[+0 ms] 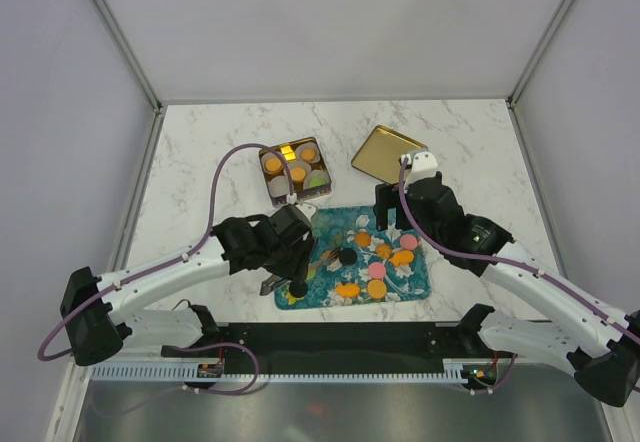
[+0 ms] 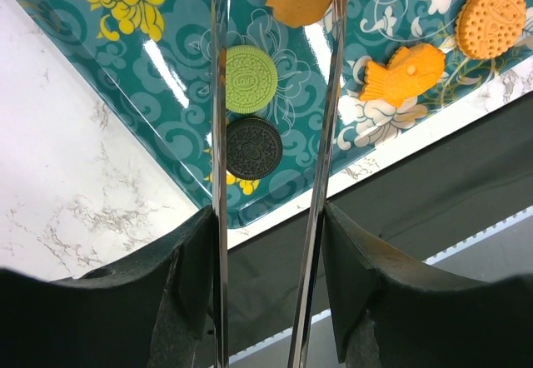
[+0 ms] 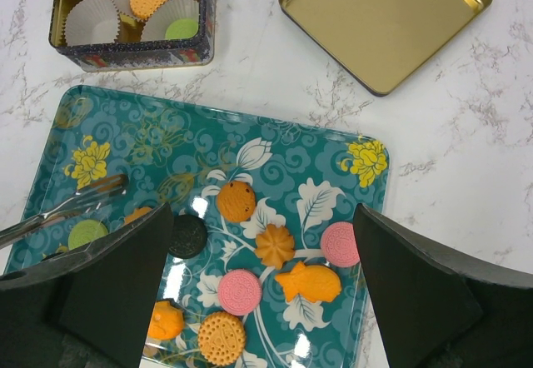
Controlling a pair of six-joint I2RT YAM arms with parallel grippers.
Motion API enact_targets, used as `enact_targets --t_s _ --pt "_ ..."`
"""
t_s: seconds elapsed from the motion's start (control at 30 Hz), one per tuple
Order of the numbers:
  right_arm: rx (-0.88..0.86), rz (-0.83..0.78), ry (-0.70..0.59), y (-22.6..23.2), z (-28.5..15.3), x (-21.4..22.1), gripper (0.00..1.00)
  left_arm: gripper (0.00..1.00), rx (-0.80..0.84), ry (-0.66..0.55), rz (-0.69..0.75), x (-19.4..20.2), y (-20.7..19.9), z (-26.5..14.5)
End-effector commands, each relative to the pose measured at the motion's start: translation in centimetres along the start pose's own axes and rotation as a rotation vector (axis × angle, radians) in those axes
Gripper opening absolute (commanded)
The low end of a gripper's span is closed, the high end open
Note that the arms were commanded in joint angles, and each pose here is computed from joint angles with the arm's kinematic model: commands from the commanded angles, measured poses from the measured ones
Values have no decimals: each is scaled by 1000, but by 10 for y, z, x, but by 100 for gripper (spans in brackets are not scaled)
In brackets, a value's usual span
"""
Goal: Pack the cookies
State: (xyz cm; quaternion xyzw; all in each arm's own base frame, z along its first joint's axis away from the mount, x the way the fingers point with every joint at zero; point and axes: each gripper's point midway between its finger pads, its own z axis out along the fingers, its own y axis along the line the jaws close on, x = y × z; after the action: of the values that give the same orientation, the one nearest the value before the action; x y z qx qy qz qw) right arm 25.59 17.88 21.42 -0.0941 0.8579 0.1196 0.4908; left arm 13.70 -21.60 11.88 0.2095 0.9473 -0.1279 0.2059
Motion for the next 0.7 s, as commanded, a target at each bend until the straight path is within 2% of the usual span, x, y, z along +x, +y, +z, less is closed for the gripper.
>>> enact_targets --t_s 0.0,0.17,0.67 --pt "-2 28 -31 1 0 -8 98 59 -7 -28 9 -3 6 -5" --pt "-6 32 -33 2 -1 -9 98 59 -20 -23 5 0 11 -5" --pt "-9 42 -42 0 -5 -10 98 60 88 -11 46 -7 -12 -10"
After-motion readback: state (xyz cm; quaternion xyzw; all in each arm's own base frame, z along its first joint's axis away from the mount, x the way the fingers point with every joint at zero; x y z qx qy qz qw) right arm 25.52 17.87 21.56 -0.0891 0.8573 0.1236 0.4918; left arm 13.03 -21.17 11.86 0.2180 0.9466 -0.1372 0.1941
